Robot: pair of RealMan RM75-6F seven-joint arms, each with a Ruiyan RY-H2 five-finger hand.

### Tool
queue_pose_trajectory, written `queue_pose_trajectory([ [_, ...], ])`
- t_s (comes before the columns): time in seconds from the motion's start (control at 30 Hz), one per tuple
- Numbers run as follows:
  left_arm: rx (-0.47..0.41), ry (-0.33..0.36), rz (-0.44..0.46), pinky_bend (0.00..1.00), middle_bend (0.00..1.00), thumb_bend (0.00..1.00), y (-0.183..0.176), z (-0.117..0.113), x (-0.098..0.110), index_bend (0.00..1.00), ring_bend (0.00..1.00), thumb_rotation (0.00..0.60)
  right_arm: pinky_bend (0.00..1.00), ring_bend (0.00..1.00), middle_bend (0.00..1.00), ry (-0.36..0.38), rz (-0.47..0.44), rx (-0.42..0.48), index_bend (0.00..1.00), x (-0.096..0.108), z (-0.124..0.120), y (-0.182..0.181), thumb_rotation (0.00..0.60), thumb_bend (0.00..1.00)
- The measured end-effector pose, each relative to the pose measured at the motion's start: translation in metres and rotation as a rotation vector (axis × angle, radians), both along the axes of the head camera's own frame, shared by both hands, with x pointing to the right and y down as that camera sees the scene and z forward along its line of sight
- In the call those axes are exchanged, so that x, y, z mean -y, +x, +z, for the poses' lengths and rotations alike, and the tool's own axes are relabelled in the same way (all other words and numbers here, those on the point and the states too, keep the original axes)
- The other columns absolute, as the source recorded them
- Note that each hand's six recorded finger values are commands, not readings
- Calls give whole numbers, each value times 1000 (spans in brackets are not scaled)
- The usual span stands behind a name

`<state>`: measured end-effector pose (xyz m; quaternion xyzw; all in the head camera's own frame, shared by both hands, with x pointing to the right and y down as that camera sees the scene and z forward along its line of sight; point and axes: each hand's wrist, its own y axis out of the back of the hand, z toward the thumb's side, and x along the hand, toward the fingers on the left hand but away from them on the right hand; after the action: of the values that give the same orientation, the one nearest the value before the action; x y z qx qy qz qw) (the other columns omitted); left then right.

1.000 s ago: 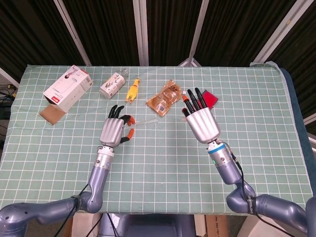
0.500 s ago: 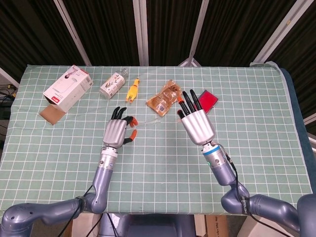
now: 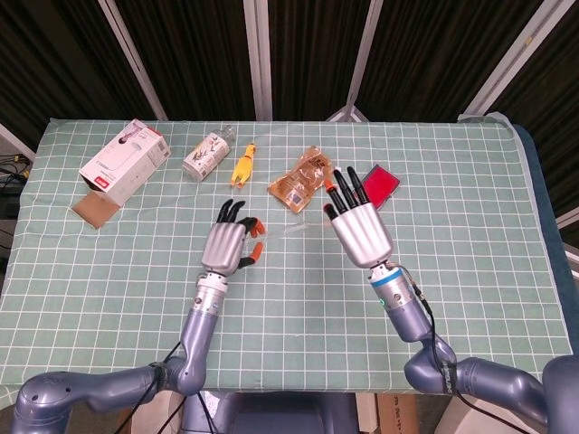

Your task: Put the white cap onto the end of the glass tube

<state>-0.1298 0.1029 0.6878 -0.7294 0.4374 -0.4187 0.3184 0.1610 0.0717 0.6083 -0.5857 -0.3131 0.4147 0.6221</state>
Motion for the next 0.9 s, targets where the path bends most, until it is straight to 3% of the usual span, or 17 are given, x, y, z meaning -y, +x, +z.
queue_pose_trajectory([
  [0.43,-4,6,-4,0,536,632,3,-1,1,516,122,600,0,0,210,-1,-44,25,585,-5,2,-20,600,364],
  [0.9,-7,7,-6,0,535,632,1,-2,-1,516,121,600,0,0,210,14,-20,2,585,-1,3,-15,600,364],
])
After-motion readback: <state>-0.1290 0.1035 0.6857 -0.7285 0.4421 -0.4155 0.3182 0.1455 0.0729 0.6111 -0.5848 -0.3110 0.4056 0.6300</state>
